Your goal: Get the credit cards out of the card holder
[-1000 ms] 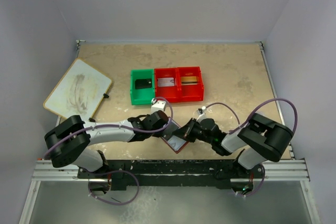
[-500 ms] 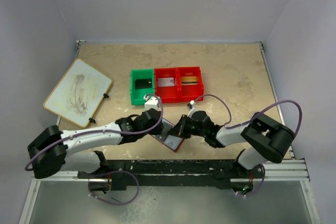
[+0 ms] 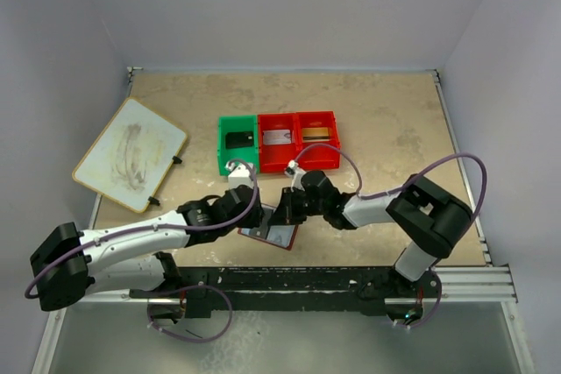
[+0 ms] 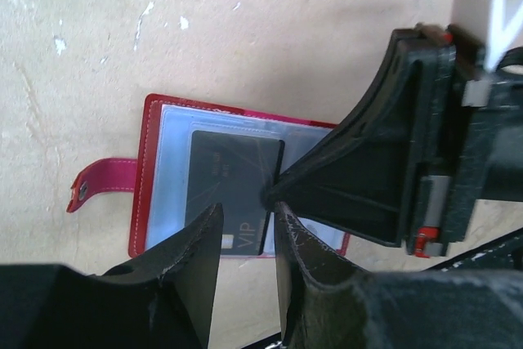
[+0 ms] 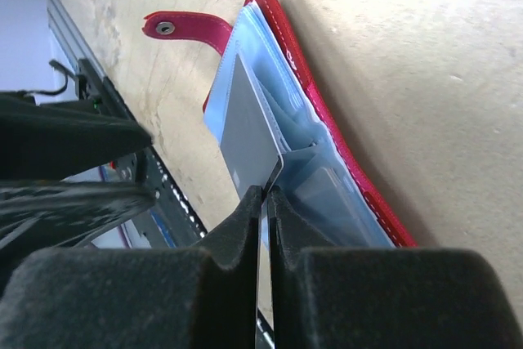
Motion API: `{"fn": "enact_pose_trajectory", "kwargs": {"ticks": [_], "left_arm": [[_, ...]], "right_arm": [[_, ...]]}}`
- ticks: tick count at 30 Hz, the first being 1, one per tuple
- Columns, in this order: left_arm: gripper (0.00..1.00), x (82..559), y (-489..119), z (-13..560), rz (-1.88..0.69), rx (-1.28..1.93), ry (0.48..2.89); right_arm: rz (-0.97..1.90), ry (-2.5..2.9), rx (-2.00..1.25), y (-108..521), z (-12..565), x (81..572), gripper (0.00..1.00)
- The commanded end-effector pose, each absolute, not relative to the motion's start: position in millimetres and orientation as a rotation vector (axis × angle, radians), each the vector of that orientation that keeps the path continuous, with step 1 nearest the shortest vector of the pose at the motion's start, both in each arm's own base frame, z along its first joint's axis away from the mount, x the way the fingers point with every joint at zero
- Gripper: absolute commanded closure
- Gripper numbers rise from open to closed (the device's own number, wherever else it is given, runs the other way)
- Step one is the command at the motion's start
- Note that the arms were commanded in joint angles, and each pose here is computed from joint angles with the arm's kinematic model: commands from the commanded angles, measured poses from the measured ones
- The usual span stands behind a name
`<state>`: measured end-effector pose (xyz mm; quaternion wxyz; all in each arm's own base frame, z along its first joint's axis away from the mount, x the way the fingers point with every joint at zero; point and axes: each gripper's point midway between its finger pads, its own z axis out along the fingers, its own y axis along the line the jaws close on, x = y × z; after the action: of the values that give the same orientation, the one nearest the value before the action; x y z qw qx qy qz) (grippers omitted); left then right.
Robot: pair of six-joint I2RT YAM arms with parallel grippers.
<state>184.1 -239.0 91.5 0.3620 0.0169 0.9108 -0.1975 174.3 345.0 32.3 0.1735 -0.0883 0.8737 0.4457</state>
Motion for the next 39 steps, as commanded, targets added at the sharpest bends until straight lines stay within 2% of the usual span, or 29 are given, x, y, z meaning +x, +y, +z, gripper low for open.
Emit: {"fn": "enact_pose_trajectory", "kwargs": {"ticks": [1, 8, 10, 18, 39], "left_arm": [[0.7, 181.1, -236.1, 80.5, -0.504, 0.018, 2.367], [0.71, 176.7, -233.6, 59.0, -0.46, 0.04, 2.416], [0.72, 176.3, -230.3, 53.0, -0.433, 0.041, 2.426], [0.83, 174.1, -205.8, 32.7, -0.276, 0.043, 2.457], [0.92, 166.1, -200.5, 18.0, -0.286, 0.032, 2.482]], "right_arm": [[1.308, 2.438, -0.479, 355.4, 39.3, 168.5, 0.93], [1.289, 2.477, -0.465, 358.9, 28.2, 173.8, 0.9], [1.292, 2.491, -0.396, 358.6, 25.8, 175.4, 0.86], [1.421, 2.416, -0.112, 358.4, 34.9, 179.6, 0.79], [1.406, 2.426, 0.018, 361.4, 28.6, 180.1, 0.76]]}}
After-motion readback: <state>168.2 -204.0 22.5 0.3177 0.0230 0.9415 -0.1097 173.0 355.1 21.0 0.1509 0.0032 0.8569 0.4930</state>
